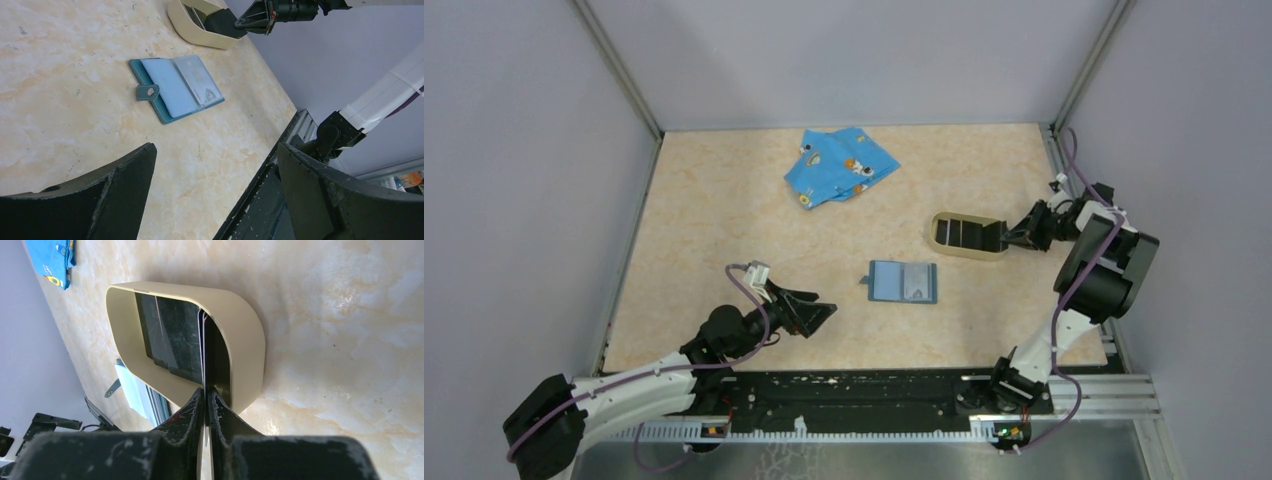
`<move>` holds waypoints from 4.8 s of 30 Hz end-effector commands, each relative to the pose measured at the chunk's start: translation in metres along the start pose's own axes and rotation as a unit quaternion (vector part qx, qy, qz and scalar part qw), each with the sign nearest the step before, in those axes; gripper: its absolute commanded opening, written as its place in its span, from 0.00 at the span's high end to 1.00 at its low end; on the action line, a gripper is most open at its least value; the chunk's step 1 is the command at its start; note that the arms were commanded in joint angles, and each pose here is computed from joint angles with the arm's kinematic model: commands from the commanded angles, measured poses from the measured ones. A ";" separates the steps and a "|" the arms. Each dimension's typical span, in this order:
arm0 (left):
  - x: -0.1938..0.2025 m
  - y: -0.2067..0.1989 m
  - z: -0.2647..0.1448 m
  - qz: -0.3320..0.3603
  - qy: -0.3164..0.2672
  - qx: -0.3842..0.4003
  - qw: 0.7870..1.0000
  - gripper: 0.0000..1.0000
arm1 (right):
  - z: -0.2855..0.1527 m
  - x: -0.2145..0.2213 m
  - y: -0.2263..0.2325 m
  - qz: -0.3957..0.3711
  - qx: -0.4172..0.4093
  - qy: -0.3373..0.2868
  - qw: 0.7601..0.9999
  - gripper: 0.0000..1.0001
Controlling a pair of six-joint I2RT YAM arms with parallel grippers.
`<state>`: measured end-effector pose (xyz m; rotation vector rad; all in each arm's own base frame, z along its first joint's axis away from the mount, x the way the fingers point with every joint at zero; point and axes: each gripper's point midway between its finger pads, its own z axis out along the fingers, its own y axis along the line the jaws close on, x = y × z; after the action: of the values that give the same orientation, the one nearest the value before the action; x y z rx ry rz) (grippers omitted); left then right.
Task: Put the credit cards into the card holder
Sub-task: Pick up the credit card from the storage box, then insert the credit card into the card holder.
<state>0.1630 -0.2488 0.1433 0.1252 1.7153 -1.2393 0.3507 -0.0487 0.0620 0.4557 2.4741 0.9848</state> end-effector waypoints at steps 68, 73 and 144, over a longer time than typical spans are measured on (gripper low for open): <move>-0.035 -0.071 0.017 0.046 -0.071 0.176 0.981 0.01 | 0.000 0.221 0.258 -0.455 -0.491 0.188 0.719 1.00; -0.036 -0.079 0.025 0.043 -0.066 0.186 0.979 0.02 | 0.003 0.223 0.260 -0.452 -0.488 0.196 0.720 1.00; 0.052 0.047 0.171 -0.095 0.344 0.157 0.921 1.00 | 0.061 0.191 0.117 -0.835 -0.161 0.158 0.502 0.40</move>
<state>0.2701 -0.3774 0.0736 0.6340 2.1477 -1.7220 0.2266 0.1482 0.0558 -1.9921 1.5163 0.4792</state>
